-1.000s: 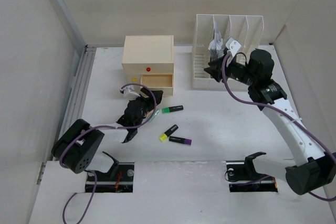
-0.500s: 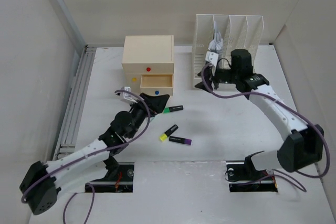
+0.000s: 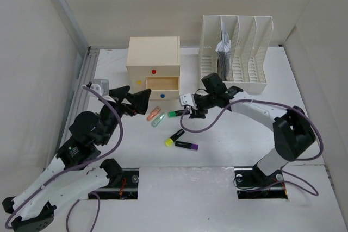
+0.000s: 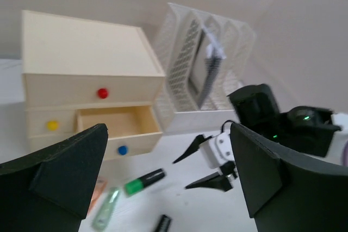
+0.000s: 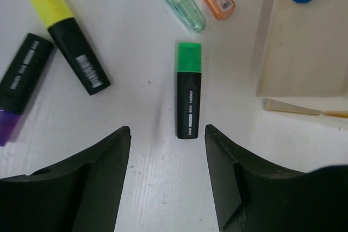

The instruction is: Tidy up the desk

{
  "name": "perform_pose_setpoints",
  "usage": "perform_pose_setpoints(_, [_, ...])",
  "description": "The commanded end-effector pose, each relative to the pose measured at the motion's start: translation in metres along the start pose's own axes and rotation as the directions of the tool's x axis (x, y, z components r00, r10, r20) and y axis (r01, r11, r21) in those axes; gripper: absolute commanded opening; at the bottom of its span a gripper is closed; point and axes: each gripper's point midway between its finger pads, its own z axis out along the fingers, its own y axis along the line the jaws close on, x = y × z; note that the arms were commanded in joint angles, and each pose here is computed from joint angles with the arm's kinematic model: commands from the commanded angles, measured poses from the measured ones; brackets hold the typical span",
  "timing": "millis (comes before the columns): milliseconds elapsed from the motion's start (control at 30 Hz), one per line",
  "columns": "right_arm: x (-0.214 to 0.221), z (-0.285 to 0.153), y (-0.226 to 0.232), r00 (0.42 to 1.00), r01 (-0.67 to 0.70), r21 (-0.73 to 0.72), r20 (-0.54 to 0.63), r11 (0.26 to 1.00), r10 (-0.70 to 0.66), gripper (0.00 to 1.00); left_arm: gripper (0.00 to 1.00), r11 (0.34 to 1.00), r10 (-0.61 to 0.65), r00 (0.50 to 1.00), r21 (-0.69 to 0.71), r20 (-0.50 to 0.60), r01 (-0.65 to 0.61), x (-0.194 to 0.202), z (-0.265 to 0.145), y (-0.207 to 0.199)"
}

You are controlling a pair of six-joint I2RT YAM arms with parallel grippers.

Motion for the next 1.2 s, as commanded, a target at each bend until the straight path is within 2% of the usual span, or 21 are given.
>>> perform_pose_setpoints(0, [-0.002, 0.009, -0.029, 0.996, 0.085, 0.036, -0.034, 0.996, -0.084, 0.62, 0.94, 0.960, 0.241, 0.968, -0.132, -0.064, -0.248, 0.037, -0.009, 0.051])
perform_pose_setpoints(100, [0.003, 0.015, -0.042, 0.998, 0.021, 0.058, -0.064, 0.998, -0.018, 0.56, 0.94, 0.963, 0.238, 0.971, -0.126, -0.033, -0.240, 0.034, -0.015, 0.054])
perform_pose_setpoints(300, [0.016, 0.035, -0.050, 0.990, -0.001, 0.034, -0.144, 0.999, 0.006, 0.47, 0.94, 0.971, 0.213, 0.976, -0.121, 0.050, -0.206, 0.021, -0.028, 0.057])
perform_pose_setpoints(633, [0.037, 0.063, -0.035, 0.962, -0.023, -0.103, -0.272, 0.994, -0.006, 0.47, 0.94, 0.978, 0.190, 0.977, -0.110, 0.101, -0.178, 0.011, -0.040, 0.058])
perform_pose_setpoints(1167, [0.058, 0.082, -0.027, 0.918, -0.047, -0.113, -0.397, 0.992, -0.002, 0.49, 0.94, 0.982, 0.177, 0.976, -0.087, 0.124, -0.167, 0.005, -0.045, 0.055])
